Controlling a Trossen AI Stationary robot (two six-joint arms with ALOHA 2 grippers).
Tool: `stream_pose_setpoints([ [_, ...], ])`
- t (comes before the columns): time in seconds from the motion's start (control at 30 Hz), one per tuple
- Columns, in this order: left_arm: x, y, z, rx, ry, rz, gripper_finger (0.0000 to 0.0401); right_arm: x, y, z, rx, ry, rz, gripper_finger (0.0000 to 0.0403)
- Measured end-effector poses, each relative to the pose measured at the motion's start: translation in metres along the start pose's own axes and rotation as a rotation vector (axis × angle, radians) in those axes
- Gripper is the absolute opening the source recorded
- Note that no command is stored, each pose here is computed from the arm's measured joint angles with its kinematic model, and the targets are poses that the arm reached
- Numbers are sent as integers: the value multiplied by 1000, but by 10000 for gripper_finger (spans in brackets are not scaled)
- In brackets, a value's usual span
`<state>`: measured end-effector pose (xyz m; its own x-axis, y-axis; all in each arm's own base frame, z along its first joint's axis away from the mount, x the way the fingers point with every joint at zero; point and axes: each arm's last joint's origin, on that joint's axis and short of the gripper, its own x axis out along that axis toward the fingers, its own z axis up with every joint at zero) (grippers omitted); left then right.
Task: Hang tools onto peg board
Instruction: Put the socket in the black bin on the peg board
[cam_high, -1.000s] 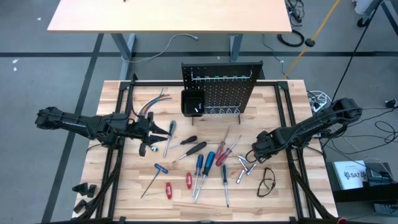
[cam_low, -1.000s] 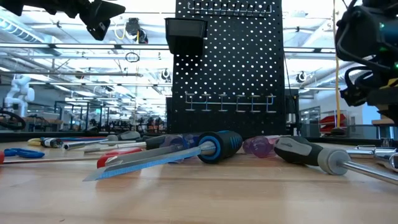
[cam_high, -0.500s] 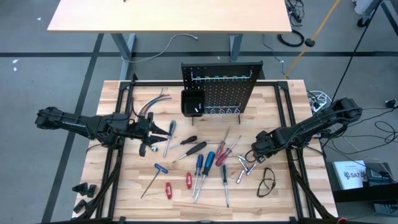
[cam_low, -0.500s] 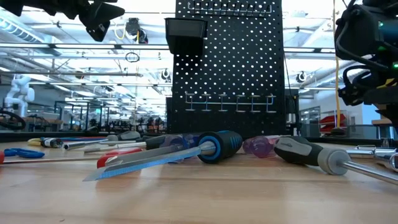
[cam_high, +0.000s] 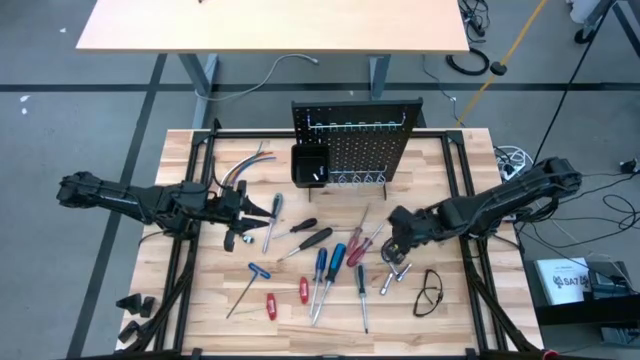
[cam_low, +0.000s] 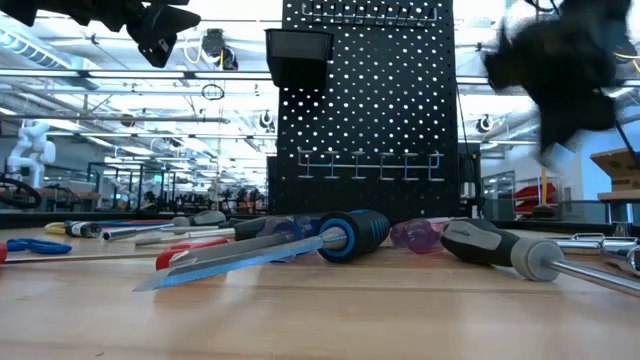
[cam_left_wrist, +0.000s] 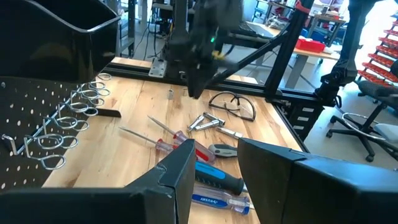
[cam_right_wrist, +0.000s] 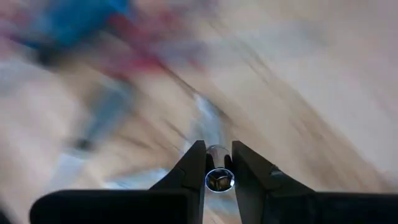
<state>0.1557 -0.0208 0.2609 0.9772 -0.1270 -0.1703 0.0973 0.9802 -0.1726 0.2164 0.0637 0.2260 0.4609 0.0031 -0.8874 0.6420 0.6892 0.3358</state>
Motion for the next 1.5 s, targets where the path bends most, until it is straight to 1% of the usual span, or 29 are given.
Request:
stream_pose_setpoints([
  [0.1,0,0,0,0,0,0,127,-19,28,21,-115,-205,167,45],
  [0.23,0,0,0,0,0,0,127,-54,63,47,-264,-515,378,46],
  [0.3,0,0,0,0,0,0,127,-72,78,58,-322,-671,453,46],
  [0.4,0,0,0,0,-2,1,127,-90,95,76,-371,-860,487,46],
  [0.47,0,0,0,0,-3,7,127,-93,104,89,-383,-939,459,46],
  [0.53,0,0,0,0,-4,8,127,-88,114,104,-379,-981,393,47],
  [0.67,0,0,0,0,-4,9,127,-66,131,132,-359,-1034,224,47],
  [0.77,0,0,0,0,-2,10,127,-48,140,147,-363,-1067,81,47],
  [0.93,0,1,-1,0,12,15,127,-34,148,160,-364,-1119,-153,48],
  [1.03,0,1,-2,1,24,17,127,-29,146,164,-363,-1129,-255,48],
  [1.3,0,1,-2,1,23,17,127,-26,138,172,-335,-1125,-289,52],
  [1.5,0,1,-2,0,21,17,127,-25,135,174,-346,-1108,-311,92],
])
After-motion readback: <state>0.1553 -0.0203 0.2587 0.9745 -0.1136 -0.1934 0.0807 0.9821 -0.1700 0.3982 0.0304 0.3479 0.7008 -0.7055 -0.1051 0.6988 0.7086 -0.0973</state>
